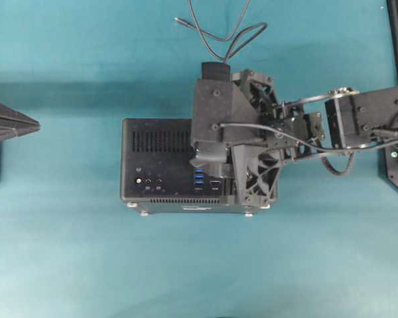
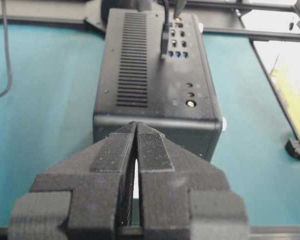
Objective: Insert the USB into the PC box with both arms.
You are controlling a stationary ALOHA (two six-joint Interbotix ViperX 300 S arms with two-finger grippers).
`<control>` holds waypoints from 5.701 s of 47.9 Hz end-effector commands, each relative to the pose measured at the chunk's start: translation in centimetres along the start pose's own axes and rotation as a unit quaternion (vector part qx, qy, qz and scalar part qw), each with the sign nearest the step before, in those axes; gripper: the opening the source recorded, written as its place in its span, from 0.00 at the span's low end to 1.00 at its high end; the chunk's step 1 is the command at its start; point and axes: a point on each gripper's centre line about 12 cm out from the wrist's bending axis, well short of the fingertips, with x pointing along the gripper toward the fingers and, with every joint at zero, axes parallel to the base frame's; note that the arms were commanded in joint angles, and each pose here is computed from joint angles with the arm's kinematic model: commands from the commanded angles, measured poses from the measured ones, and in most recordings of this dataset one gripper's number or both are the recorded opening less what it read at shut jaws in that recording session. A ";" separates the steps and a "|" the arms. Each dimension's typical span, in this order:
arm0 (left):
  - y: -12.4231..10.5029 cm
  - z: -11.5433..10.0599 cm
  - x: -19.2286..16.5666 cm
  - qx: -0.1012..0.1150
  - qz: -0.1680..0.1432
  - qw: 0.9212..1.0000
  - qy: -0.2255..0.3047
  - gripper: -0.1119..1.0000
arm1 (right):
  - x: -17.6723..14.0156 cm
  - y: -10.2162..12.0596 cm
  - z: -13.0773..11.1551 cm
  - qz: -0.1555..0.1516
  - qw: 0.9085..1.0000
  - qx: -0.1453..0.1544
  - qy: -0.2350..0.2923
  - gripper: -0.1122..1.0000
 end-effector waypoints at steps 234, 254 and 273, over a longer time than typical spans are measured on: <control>0.0 0.3 0.1 0.000 -0.001 1.000 -0.004 0.10 | 0.3 -0.1 -2.7 0.063 0.990 0.104 -0.075 0.20; 0.0 -0.1 0.1 -0.033 -0.001 0.999 0.000 0.10 | -0.9 -0.7 -2.0 0.058 0.988 0.098 -0.102 0.51; 0.0 -0.2 0.1 -0.036 -0.001 0.999 0.001 0.10 | -1.9 -1.0 -2.8 0.060 0.987 0.098 -0.109 0.69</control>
